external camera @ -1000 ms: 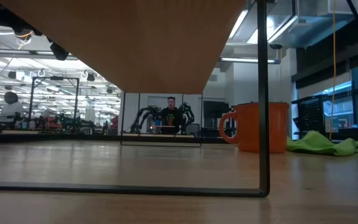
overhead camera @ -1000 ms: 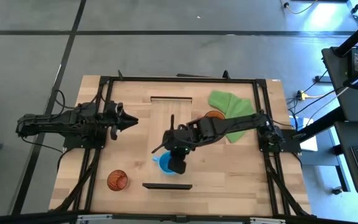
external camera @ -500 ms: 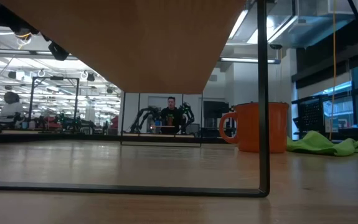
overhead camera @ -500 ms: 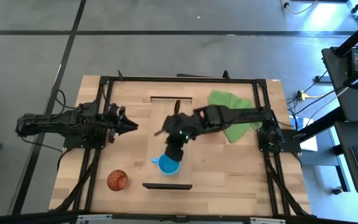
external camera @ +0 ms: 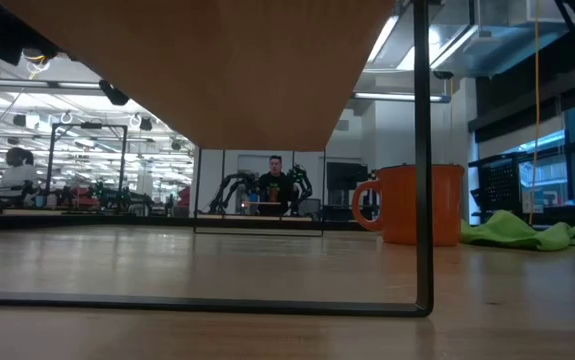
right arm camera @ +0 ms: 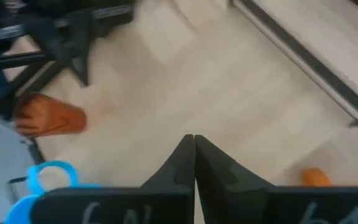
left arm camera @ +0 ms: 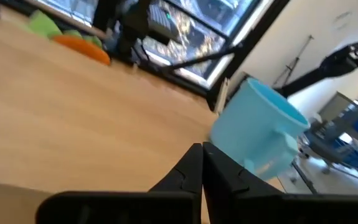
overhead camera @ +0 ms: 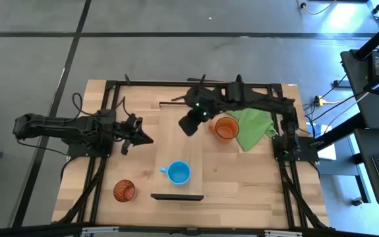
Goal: Stack small to large cups/mugs on shelf
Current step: Put the blue mug on the shelf
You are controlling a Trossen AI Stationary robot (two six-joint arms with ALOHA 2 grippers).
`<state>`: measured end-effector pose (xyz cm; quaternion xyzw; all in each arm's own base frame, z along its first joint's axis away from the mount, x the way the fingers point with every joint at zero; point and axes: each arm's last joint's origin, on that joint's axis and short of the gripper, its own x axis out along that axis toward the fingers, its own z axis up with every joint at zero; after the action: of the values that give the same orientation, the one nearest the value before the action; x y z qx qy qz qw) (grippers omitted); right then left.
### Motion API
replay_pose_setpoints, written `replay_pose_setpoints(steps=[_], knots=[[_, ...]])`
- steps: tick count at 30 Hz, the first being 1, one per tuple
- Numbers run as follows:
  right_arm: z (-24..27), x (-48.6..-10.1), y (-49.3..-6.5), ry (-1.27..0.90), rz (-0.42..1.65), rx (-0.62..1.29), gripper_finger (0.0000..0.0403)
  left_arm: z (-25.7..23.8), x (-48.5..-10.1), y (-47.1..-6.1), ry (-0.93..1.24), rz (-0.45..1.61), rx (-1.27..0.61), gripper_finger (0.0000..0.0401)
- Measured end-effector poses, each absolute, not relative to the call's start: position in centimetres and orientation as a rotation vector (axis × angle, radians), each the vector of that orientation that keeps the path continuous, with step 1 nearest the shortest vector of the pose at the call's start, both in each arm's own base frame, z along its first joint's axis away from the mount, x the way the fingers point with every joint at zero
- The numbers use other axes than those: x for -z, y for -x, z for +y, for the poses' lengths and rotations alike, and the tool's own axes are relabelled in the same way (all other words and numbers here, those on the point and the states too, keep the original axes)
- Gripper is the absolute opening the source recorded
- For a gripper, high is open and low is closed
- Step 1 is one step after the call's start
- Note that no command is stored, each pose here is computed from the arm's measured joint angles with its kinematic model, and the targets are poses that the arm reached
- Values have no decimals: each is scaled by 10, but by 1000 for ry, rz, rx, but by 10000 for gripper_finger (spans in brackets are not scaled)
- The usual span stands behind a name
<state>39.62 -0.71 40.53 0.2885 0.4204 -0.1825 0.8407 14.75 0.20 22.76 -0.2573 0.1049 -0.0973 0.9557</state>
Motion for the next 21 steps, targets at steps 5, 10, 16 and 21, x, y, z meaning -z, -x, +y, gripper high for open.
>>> replay_pose_setpoints(steps=[5, 10, 16, 21], knots=[[-1, -394, -393, -664, 996, 381, 4, -4, -222, -154, 557, 279, 257, 1], [9, -382, -390, -698, 1092, 412, 3, -12, -226, -161, 592, 245, 343, 1], [17, -367, -386, -720, 1195, 473, 3, -22, -220, -169, 637, 302, 403, 0], [26, -359, -385, -721, 1212, 526, 2, -32, -216, -177, 655, 318, 443, 0]])
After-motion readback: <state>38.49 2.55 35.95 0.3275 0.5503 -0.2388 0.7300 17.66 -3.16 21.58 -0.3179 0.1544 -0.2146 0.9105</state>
